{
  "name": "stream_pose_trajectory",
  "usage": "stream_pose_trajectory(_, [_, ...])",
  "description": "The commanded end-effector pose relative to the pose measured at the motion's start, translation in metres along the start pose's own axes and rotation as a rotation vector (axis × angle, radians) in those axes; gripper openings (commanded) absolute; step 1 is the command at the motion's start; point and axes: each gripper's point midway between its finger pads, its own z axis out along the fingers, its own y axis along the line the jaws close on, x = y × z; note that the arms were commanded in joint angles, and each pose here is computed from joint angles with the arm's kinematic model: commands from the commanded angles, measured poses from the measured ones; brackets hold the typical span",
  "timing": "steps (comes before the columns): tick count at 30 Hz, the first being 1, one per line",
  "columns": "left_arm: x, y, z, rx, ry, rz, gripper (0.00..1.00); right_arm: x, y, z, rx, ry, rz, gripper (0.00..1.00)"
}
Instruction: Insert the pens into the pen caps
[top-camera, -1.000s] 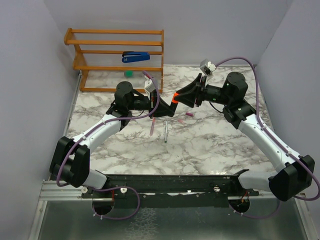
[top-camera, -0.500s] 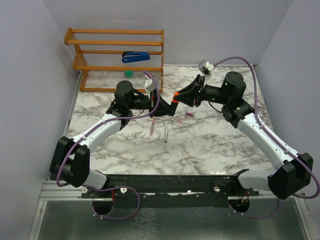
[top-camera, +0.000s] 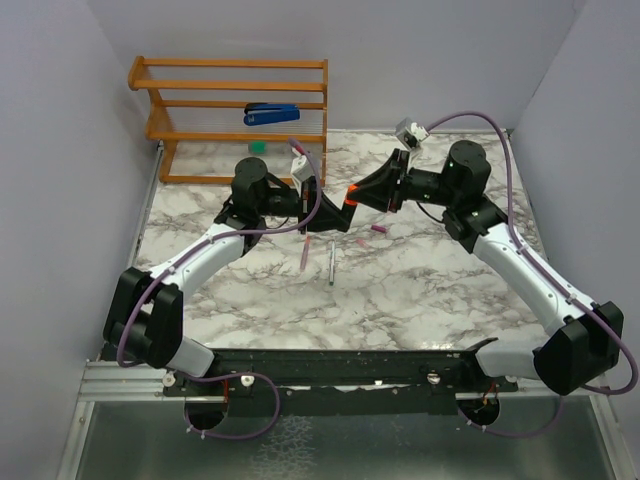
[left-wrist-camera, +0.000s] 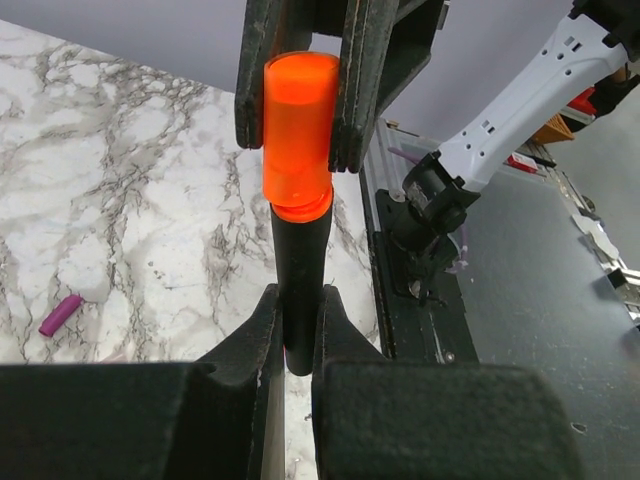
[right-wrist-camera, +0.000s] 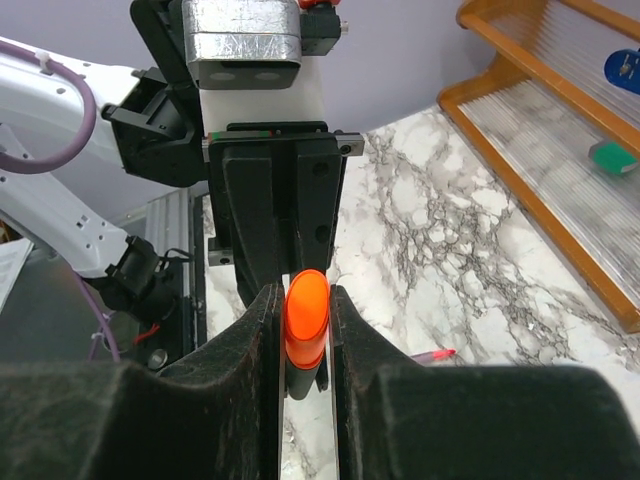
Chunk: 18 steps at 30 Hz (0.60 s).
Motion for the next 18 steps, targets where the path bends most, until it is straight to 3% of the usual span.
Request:
stream_pose_trajectory(1, [-0.025, -0.01, 0.002, 0.062, -0.012, 0.074, 0.0, 0.009, 0.018, 0.002, -0.122, 0.051, 0.001, 0.01])
stream_pose_trajectory(18, [-0.063, -0.009, -0.007, 0.123, -0.008, 0.148, 0.0, 0.043, 0.042, -0.009, -0.268, 0.169, 0.084, 0.01])
